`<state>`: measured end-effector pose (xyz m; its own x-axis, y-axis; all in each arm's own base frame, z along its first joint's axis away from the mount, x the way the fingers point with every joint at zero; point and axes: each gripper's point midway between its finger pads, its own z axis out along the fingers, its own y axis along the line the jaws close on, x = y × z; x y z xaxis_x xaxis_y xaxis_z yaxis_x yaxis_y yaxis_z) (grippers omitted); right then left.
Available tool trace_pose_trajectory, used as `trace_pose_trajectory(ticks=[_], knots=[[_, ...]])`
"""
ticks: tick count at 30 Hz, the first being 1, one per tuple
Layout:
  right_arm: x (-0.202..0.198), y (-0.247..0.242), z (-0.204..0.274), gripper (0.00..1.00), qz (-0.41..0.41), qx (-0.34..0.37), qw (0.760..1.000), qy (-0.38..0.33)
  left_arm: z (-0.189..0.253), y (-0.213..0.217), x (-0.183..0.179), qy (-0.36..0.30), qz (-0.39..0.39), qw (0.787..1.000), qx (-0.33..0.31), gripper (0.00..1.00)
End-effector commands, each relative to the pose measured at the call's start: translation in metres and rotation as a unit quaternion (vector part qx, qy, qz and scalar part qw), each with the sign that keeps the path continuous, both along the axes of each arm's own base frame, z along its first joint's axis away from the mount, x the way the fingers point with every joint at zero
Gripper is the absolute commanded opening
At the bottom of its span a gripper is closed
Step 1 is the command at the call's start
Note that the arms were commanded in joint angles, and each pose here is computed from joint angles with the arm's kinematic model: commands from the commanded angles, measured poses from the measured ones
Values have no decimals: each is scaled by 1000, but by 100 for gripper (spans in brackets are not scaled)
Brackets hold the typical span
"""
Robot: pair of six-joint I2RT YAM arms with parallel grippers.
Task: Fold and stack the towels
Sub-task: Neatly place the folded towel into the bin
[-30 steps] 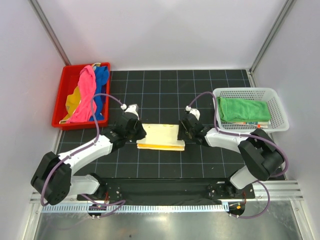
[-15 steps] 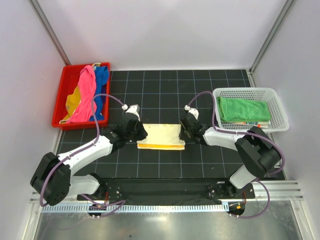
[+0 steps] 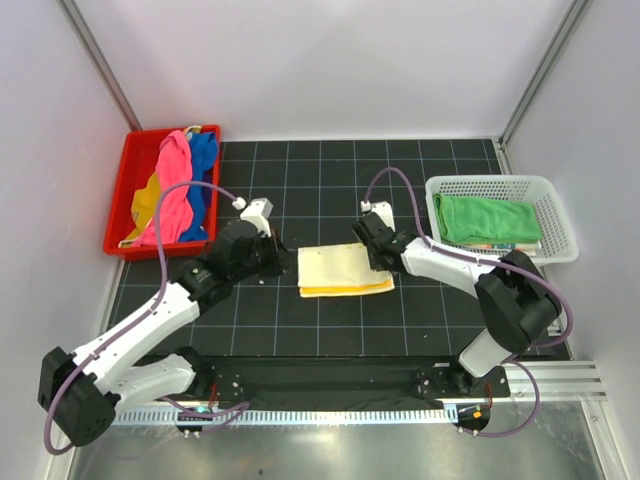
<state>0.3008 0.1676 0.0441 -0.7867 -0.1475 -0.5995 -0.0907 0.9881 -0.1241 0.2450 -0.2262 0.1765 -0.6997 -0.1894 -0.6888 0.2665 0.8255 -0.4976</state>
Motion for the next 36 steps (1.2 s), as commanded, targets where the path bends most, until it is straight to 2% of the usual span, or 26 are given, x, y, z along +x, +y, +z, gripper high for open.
trace_pose_trajectory(ticks=[1, 5, 11, 14, 21, 25, 36], knots=[[16, -28, 36, 1, -5, -88, 996, -33, 27, -1, -17, -16, -42, 999, -10, 5], [34, -37, 64, 1, -13, -109, 992, -55, 42, 9, -30, -36, -50, 998, -12, 5], [65, -73, 103, 1, -46, -143, 986, -66, 56, 14, -55, -50, -76, 994, -53, 6], [75, -94, 125, 1, -67, -170, 981, -68, 67, 21, -68, -61, -89, 993, -54, 7], [95, -138, 158, 1, -105, -220, 968, -66, 65, 47, -82, -85, -92, 992, -1, 8], [102, -163, 164, 1, -129, -223, 964, -66, 61, 60, -89, -92, -88, 992, 18, 8], [109, -233, 163, 1, -189, -221, 954, -76, 73, 72, -95, -134, -69, 989, -4, 13]])
